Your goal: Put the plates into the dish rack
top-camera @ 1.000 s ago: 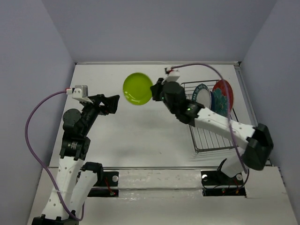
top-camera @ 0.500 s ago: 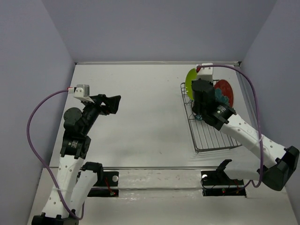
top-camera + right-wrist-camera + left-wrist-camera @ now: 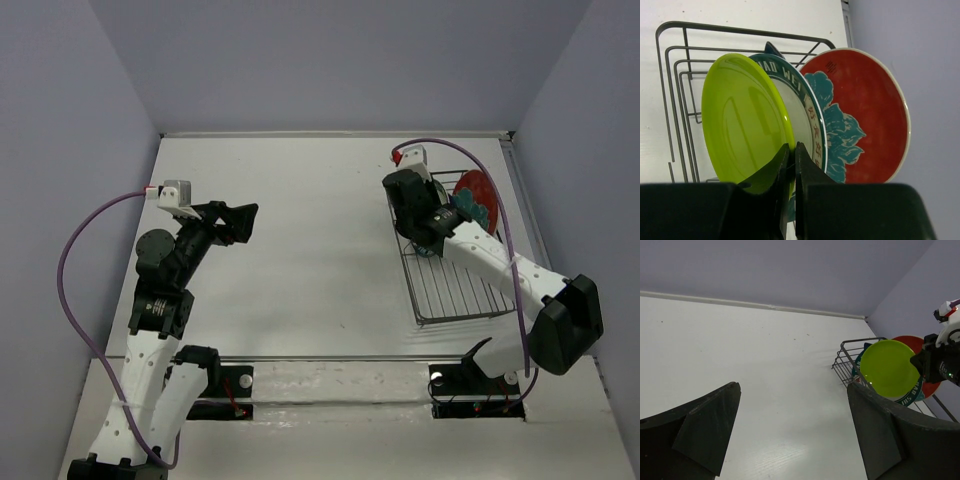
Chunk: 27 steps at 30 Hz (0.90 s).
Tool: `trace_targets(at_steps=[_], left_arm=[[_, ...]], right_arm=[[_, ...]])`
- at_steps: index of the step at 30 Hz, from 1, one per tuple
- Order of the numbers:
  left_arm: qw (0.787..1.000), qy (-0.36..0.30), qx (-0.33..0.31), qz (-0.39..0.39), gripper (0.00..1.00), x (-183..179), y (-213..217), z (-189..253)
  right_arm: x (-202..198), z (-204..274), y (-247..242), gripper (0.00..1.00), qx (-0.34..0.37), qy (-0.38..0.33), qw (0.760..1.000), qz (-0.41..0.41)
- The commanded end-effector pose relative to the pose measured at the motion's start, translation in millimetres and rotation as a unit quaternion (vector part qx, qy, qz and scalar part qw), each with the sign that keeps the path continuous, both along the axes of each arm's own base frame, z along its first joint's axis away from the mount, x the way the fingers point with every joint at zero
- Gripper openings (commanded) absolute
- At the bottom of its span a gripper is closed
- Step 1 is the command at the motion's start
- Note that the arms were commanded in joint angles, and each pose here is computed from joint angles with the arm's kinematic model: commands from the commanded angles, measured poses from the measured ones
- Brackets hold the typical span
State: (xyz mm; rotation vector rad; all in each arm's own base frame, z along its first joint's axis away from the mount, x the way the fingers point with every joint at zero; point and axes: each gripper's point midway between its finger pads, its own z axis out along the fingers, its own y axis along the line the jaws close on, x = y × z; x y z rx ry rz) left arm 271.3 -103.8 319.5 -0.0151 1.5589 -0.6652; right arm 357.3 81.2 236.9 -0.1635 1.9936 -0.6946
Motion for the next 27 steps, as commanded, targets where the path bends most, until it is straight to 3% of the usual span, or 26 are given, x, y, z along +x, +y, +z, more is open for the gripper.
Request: trace_targets(at_steps=[1, 11, 27], left_arm=[[1.0, -0.027, -0.002, -0.011, 0.99, -2, -4, 12], [1.0, -0.026, -0.002, -0.012, 0.99, -1, -5, 11], [1.0, -0.025, -0.003, -0.014, 0.99, -2, -6, 11]], right_arm=[[3, 11, -6, 0.07, 0.009, -0.004, 1.0, -0.013], [-3, 48, -18, 0.07, 0.018, -0.037, 0.999, -0.023], [12, -11, -9, 0.07, 0.015, 0.031, 0.999, -0.019]])
